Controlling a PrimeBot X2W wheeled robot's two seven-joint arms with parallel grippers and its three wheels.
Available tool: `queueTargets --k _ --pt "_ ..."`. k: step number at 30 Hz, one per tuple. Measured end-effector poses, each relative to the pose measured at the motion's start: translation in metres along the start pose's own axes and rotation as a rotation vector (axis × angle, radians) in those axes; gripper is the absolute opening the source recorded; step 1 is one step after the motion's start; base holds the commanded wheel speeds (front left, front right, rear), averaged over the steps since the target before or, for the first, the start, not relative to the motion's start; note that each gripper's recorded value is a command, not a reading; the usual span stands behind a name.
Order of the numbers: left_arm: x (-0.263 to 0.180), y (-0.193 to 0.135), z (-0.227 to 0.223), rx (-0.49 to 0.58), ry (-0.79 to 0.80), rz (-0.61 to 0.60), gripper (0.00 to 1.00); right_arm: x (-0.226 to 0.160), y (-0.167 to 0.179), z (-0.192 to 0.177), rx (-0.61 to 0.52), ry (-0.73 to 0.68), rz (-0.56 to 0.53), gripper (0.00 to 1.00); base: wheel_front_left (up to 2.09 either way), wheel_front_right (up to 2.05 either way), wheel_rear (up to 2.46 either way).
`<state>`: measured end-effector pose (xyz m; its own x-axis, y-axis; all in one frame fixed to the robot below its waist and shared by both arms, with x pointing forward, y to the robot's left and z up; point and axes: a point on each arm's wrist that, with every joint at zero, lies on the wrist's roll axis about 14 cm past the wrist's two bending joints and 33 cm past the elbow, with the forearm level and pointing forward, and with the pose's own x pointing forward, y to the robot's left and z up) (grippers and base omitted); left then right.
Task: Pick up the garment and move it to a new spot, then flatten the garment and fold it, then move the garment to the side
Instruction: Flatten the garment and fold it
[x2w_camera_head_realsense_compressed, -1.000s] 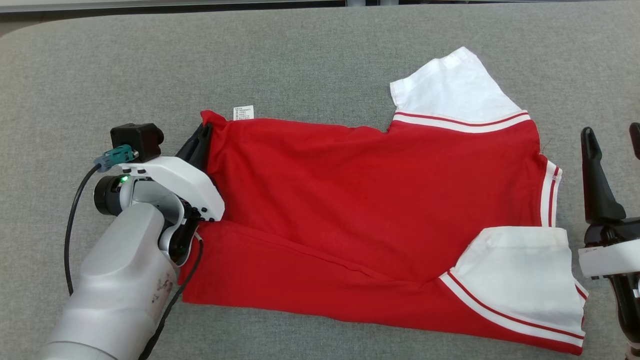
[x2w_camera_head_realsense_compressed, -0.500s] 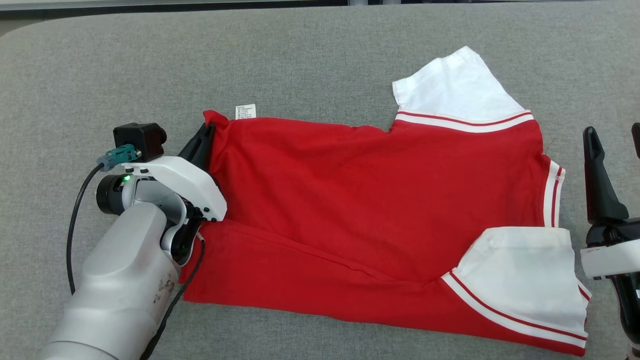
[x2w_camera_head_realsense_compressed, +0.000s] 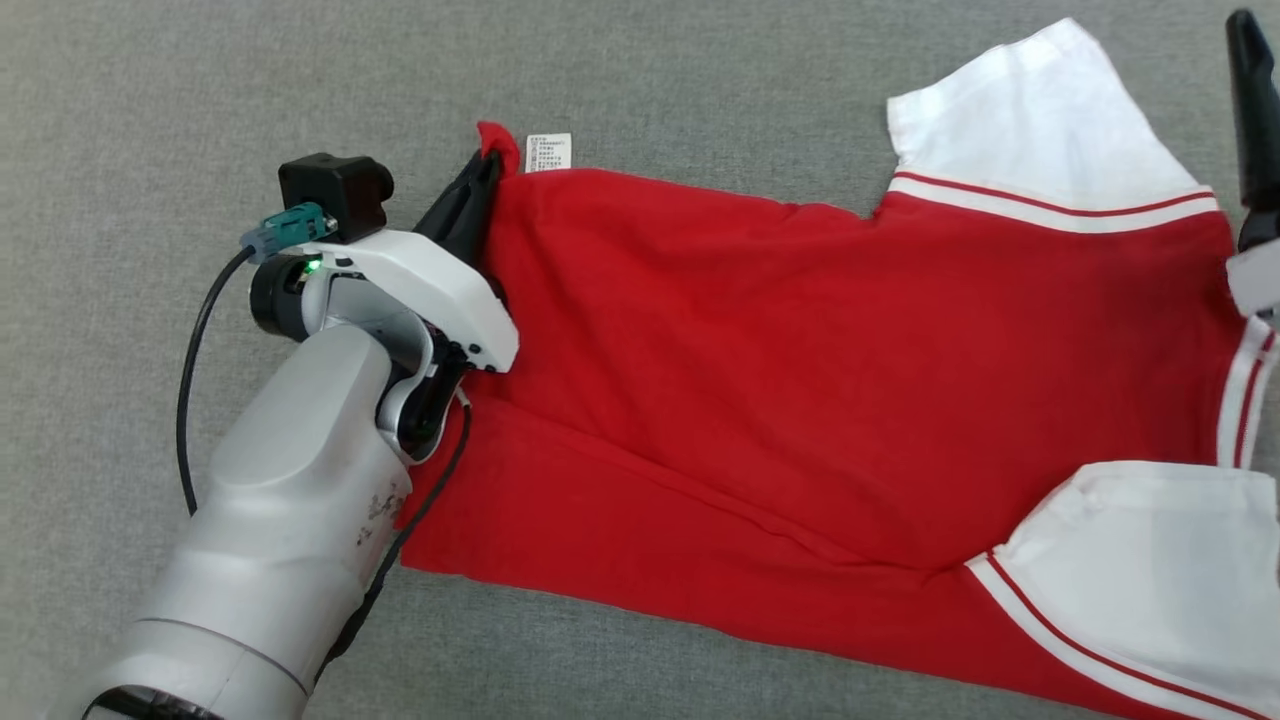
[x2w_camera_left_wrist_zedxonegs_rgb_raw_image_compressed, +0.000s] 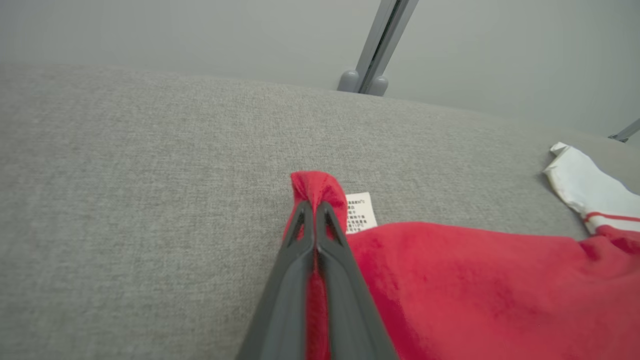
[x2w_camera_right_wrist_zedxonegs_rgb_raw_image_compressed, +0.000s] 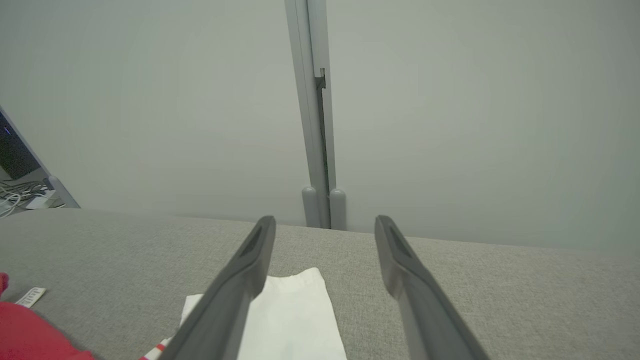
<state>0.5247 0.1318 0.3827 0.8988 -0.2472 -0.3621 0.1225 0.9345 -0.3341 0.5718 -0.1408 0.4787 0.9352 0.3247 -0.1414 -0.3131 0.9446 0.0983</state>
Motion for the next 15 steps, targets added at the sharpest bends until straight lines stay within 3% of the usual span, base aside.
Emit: queueTargets --k 6,15 --pt "0.003 0.013 -0.006 -0.004 0.007 0.025 0.00 0.057 0.015 -0.040 -0.003 0.181 0.072 1.00 0.00 0.00 0.00" --pt "0.001 0.016 -0.011 -0.010 0.017 0.035 0.00 0.079 0.011 -0.099 0.005 0.473 0.063 1.00 0.00 0.00 0.00"
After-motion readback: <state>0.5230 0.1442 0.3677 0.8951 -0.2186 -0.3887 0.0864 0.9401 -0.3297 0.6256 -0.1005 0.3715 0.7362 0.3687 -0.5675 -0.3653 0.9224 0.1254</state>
